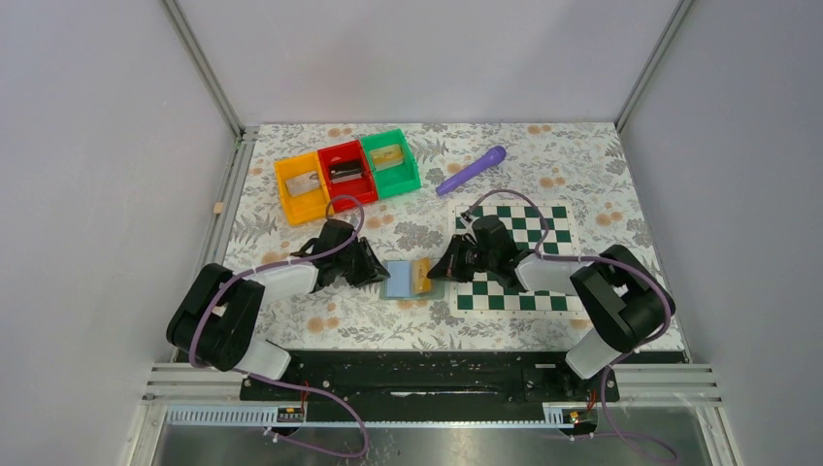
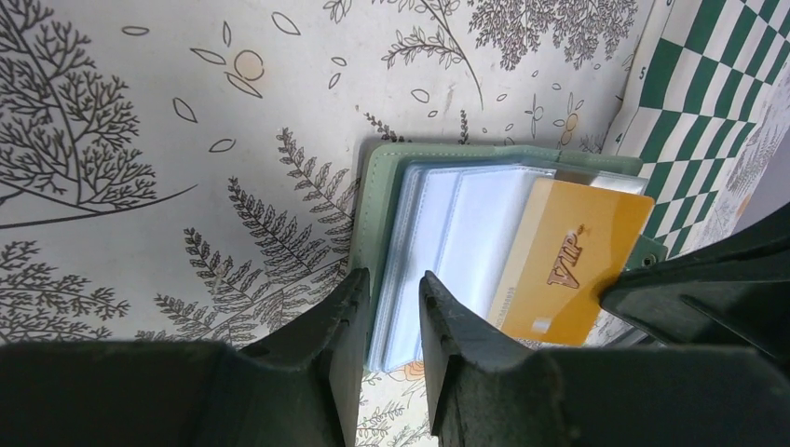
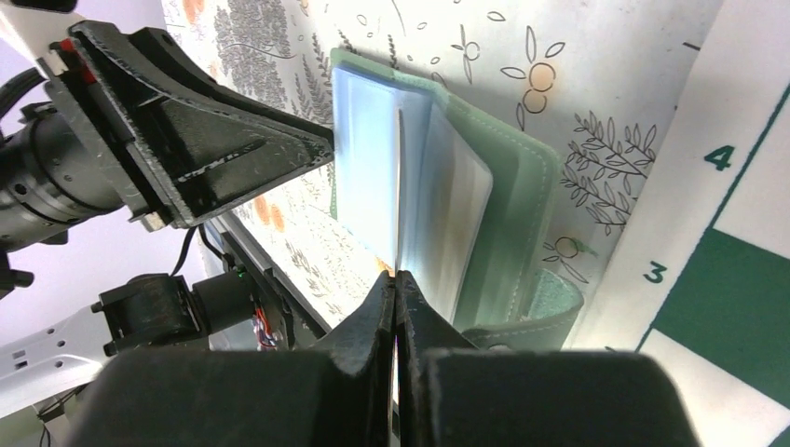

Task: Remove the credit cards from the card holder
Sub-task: Remove the credit card from the card holder.

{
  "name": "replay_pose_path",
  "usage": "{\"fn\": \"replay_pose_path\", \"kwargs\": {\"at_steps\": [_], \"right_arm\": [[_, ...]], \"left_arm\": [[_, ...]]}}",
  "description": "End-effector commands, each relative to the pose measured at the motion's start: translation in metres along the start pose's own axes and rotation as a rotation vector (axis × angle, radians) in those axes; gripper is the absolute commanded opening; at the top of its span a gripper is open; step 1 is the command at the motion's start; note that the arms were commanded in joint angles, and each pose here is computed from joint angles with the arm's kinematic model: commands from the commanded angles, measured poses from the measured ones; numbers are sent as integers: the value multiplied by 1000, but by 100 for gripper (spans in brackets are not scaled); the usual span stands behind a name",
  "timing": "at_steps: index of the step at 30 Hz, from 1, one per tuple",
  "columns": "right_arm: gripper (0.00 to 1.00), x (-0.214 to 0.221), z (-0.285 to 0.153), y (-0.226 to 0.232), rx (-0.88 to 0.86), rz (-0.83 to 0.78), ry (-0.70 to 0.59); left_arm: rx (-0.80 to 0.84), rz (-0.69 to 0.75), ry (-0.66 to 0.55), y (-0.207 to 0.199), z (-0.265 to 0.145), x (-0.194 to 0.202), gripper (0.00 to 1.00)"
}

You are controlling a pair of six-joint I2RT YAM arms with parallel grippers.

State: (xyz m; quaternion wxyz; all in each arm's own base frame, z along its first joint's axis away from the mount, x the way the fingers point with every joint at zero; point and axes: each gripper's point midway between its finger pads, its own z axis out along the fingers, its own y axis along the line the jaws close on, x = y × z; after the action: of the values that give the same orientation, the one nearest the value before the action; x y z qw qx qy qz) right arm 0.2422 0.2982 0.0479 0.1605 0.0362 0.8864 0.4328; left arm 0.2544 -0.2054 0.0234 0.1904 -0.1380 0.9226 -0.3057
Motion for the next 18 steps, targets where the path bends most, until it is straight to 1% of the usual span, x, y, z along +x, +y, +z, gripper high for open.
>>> {"fn": "replay_pose_path", "kwargs": {"at_steps": [1,6,9,15,18], "right_arm": [[0,-10,-13,15,-32,-41,-48],[0,-13,-21,20,-29,-50,-69],[0,-15,-25,24,-34,-55,-81],[0,-17,-32,37,-72,-64,-93],[0,-18,-35,45,-111,-62,-97]], "left_arm": [[-86,9,-4,18,-4,3,28],[-73,15,-8,10,-10,-1,30],[-45,21,-18,1,-17,-4,33],[89,49,-55,-36,-38,-14,44],[185,63,-38,-56,-46,-11,50]]}}
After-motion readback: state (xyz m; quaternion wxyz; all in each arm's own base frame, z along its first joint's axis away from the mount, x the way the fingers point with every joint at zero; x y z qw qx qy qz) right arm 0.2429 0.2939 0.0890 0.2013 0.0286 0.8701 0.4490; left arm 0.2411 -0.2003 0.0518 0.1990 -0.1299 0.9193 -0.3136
